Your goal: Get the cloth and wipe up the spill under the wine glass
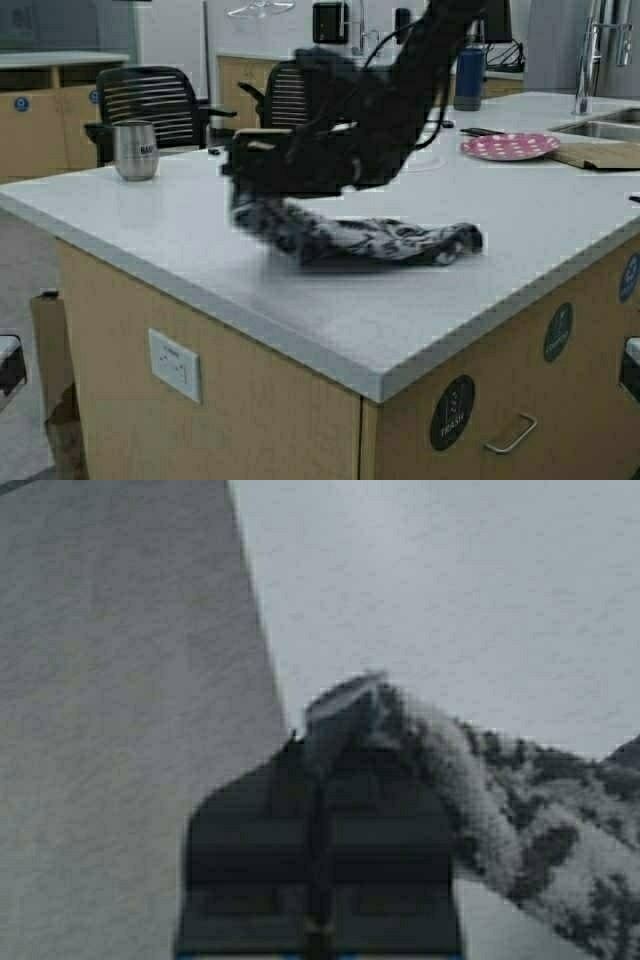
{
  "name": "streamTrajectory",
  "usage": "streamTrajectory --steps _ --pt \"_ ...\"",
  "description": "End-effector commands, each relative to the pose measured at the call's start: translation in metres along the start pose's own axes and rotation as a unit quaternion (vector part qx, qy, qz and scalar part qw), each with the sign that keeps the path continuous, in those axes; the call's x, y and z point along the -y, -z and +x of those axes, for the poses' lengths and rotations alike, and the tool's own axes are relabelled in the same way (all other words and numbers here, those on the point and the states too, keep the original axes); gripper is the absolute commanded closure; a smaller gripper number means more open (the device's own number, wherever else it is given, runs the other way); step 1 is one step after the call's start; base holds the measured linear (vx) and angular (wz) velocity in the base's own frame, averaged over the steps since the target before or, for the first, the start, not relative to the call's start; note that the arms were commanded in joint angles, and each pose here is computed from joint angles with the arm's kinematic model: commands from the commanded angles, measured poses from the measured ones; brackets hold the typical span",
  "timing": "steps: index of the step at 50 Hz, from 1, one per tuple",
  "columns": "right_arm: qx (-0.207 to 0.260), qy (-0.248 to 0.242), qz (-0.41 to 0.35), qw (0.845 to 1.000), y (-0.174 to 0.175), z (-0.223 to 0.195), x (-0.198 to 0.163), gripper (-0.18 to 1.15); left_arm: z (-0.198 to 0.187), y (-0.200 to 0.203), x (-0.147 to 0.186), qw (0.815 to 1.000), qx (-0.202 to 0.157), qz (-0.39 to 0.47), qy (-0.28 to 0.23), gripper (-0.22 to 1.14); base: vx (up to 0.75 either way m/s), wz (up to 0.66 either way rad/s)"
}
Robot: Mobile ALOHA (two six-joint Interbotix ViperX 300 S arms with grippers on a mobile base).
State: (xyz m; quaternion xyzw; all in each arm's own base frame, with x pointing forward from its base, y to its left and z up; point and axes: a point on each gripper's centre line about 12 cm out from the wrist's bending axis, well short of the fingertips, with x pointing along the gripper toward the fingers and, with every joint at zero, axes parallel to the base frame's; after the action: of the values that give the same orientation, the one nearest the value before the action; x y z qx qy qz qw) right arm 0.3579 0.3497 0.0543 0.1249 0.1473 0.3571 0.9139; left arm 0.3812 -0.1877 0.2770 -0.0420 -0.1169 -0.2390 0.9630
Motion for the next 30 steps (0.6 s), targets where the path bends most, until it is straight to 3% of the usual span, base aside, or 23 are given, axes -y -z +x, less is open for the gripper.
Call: streamTrajectory --steps 1,8,22,30 --pt "0.023 -0.063 -0.006 0.998 -0.006 0.016 -0.058 0.90 0.007 -0.023 0.001 1.000 0.031 -0.001 0.002 0.60 0.00 0.00" --pt "0.034 -0.068 -0.015 0.997 -0.012 0.020 -0.064 0.90 0.008 -0.019 0.001 1.000 0.026 -0.002 0.002 0.60 0.00 0.00" --pt "0.032 0.098 0.022 0.994 -0.028 -0.019 0.077 0.90 0.010 0.019 0.000 1.000 -0.012 0.001 0.002 0.60 0.00 0.01" --pt "0.019 0.130 0.026 0.991 -0.022 -0.035 0.104 0.90 0.010 0.062 -0.001 0.999 -0.046 -0.001 0.003 0.60 0.00 -0.01"
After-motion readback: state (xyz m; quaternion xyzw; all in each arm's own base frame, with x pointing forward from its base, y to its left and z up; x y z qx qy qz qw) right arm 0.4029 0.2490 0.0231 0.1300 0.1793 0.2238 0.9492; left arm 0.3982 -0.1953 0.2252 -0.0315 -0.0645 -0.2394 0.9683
